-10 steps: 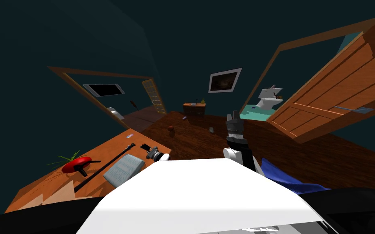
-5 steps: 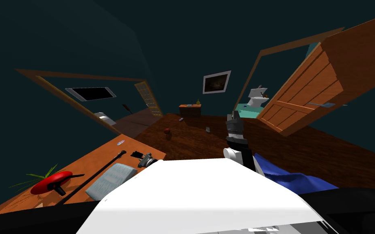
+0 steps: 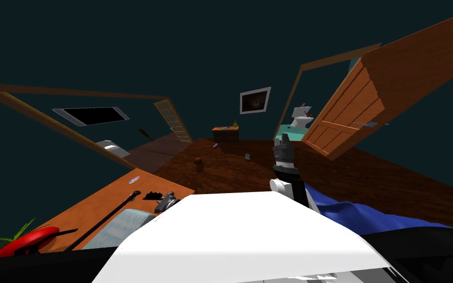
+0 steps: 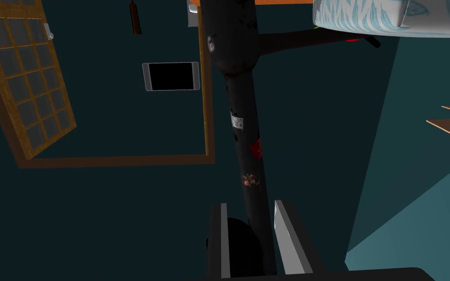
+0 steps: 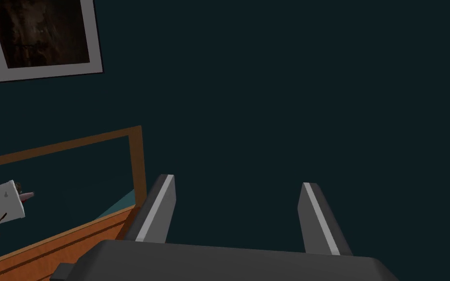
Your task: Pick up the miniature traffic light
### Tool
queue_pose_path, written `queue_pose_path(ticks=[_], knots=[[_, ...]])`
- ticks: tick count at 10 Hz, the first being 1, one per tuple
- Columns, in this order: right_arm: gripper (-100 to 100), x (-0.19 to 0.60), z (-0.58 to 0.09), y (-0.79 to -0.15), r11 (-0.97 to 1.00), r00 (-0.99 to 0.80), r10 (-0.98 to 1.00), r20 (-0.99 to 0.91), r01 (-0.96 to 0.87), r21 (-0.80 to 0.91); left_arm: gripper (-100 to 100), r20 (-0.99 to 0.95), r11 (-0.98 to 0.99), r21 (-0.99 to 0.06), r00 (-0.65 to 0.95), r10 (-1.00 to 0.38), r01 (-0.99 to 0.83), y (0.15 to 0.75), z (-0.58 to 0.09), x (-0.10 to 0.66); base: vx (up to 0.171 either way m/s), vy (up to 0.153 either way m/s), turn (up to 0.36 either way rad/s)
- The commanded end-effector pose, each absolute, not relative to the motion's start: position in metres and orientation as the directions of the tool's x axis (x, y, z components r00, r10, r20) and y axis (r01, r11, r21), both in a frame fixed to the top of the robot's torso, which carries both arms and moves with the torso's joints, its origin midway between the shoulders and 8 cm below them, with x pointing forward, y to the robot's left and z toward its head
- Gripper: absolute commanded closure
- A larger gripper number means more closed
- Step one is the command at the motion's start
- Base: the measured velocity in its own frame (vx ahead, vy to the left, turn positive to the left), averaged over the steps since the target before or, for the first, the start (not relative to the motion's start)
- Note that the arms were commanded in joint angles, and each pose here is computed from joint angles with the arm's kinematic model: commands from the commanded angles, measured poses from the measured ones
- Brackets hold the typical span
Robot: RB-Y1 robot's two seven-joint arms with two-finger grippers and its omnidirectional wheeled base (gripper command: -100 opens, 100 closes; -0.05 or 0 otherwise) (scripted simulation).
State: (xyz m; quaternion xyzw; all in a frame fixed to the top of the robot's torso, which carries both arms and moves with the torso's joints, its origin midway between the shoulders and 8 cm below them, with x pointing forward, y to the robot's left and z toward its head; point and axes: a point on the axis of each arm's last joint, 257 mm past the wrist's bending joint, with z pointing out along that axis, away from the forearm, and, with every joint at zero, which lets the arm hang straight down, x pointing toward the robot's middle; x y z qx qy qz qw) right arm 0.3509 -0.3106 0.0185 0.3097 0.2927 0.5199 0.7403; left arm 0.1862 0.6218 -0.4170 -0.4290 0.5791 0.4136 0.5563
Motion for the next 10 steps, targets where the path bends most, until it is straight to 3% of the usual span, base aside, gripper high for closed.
queue_pose_path(ticks=[1,6,10], knots=[[0,0.351,0.019,-0.311,0.268,0.288,0.951,-0.111,-0.589,0.763,100,-0.999,0.289,-0.011,0.002,-0.033,-0.957,0.631,-0.415,0.184,0.034,-0.082,-0.078],[0,0.351,0.019,-0.311,0.268,0.288,0.951,-0.111,-0.588,0.763,100,-0.999,0.243,-0.009,0.001,-0.036,-0.970,0.656,-0.417,0.143,0.020,-0.040,-0.057],[0,0.351,0.019,-0.311,0.268,0.288,0.951,-0.111,-0.589,0.763,100,-1.000,0.180,-0.014,0.011,-0.020,-0.984,0.699,-0.403,0.087,0.050,-0.083,-0.150]])
